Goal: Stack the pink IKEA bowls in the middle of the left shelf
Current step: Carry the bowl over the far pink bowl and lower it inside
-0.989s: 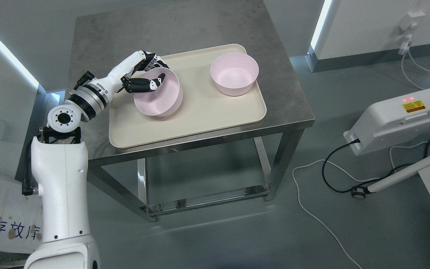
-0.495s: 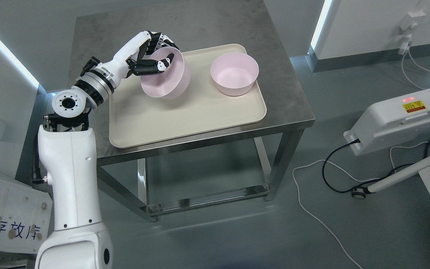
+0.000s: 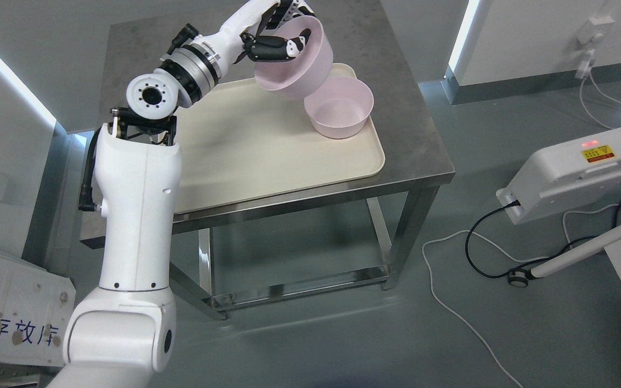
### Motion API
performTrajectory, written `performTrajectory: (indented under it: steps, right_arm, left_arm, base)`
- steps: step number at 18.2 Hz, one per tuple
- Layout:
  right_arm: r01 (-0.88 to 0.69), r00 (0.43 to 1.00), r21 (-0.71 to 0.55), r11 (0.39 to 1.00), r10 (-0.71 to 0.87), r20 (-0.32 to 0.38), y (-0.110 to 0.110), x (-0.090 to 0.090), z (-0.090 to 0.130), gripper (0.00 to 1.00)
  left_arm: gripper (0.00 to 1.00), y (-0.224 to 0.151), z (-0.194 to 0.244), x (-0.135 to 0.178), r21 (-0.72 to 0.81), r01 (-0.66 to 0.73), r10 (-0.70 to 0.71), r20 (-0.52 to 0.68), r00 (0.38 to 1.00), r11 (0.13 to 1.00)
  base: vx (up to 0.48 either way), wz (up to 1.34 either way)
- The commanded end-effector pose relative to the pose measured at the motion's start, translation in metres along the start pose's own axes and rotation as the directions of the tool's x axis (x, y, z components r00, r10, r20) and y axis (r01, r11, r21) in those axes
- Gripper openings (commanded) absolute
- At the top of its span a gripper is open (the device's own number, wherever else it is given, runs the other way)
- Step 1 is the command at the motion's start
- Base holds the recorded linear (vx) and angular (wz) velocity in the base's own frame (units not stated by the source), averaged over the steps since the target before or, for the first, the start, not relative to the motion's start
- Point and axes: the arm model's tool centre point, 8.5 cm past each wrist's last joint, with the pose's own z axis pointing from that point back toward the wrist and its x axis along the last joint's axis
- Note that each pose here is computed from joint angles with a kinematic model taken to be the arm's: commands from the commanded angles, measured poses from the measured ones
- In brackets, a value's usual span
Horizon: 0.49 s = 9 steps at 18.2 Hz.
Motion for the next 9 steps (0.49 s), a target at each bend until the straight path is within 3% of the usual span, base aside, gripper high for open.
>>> performTrajectory:
  steps: [1, 9]
  right_arm:
    - [-0.004, 1.0, -0.017, 1.0, 0.004, 0.003, -0.011, 0.002, 0.001, 1.0]
    - [-0.004, 1.0, -0.017, 1.0, 0.004, 0.003, -0.011, 0.002, 0.001, 1.0]
  left_arm:
    - [0.03, -0.109, -0.052, -0.004, -0.29, 0.147, -0.167, -0.047, 0.985, 0.946]
    - [0.03, -0.069, -0.053, -0.033, -0.219, 0.198, -0.224, -0.102, 0.969, 0.955]
  base:
    - [0.0, 0.0]
    - [0.0, 0.0]
